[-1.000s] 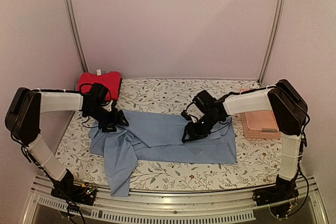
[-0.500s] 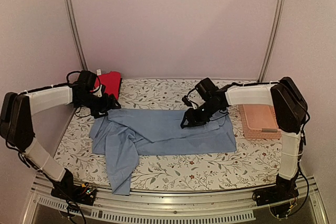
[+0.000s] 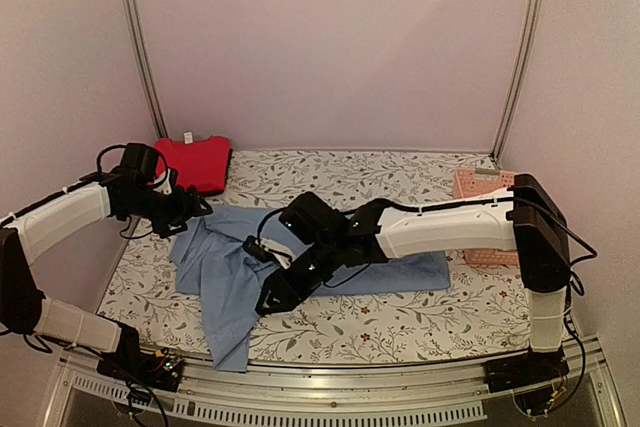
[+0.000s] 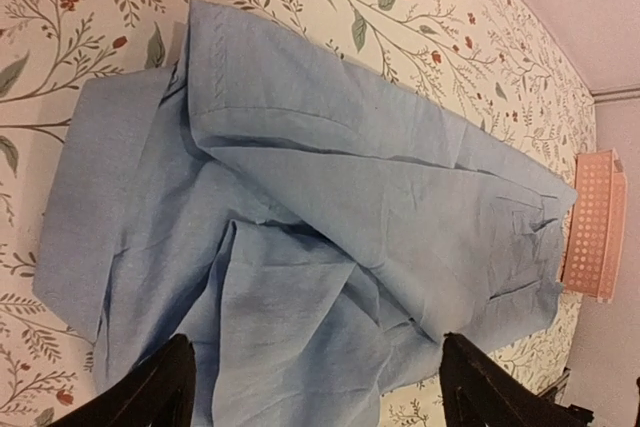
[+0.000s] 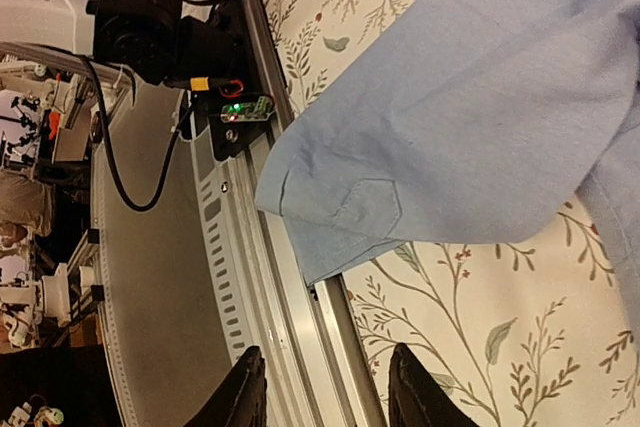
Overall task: Fold and stack the mixed laundry pile
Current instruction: Adjust the rectangle-folded shirt at the center of the board.
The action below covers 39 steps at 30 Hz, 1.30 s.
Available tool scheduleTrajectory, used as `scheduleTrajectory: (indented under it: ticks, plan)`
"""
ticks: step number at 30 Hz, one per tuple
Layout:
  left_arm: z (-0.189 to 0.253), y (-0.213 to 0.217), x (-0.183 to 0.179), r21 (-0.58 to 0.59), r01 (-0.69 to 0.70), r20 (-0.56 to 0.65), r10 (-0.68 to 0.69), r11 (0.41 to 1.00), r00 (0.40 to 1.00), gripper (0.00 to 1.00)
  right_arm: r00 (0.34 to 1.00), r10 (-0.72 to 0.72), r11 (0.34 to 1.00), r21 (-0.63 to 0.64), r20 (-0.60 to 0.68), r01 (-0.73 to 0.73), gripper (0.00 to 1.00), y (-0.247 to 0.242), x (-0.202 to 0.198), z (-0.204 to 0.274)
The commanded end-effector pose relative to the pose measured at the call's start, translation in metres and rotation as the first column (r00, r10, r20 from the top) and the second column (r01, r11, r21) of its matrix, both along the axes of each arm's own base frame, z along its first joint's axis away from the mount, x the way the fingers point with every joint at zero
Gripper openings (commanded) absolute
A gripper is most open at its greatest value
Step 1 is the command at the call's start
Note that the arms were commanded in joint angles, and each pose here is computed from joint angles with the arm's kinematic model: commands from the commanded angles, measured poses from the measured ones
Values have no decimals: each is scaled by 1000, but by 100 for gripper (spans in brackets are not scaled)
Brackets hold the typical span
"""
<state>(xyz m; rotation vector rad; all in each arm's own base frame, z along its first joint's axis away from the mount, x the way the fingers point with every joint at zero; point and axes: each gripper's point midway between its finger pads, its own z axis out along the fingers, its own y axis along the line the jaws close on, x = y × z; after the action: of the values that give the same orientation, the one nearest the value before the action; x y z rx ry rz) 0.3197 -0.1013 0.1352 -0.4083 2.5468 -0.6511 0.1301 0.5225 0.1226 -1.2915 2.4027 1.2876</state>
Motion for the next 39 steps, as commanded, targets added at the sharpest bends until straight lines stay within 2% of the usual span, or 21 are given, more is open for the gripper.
scheduleTrajectory:
  ticks: [1, 5, 10, 16, 20, 25, 28, 33, 39]
  plan:
    - [7, 8, -5, -26, -24, 11, 24, 999, 1000, 84, 978, 172, 981, 69, 120, -181, 38, 29, -44, 9]
    - [11, 12, -3, -24, -21, 20, 22, 999, 1000, 84, 939, 306, 949, 25, 159, -314, 34, 40, -74, -20]
    - [17, 13, -3, -35, -10, 37, 11, 999, 999, 84, 902, 375, 925, -14, 214, -381, 36, 55, -90, -46]
    - [21, 14, -8, -42, -14, 49, 16, 999, 999, 84, 897, 375, 927, -84, 234, -366, 47, 62, -83, -78]
    - [22, 15, -11, -44, -17, 55, 19, 999, 998, 84, 883, 396, 918, -145, 250, -370, 48, 59, -80, -102]
    - [18, 17, -13, -41, -18, 51, 20, 999, 998, 84, 869, 389, 918, -214, 307, -335, 60, 58, -71, -121]
    - [15, 18, -14, -38, -16, 43, 18, 999, 999, 84, 854, 389, 914, -261, 346, -311, 61, 59, -67, -128]
    - [15, 20, -14, -32, -20, 48, 21, 999, 999, 84, 788, 413, 873, -445, 457, -199, 56, 42, -51, -166]
    - [15, 24, -15, -28, -29, 46, 31, 999, 998, 84, 772, 422, 821, -561, 476, -104, 36, 15, -37, -197]
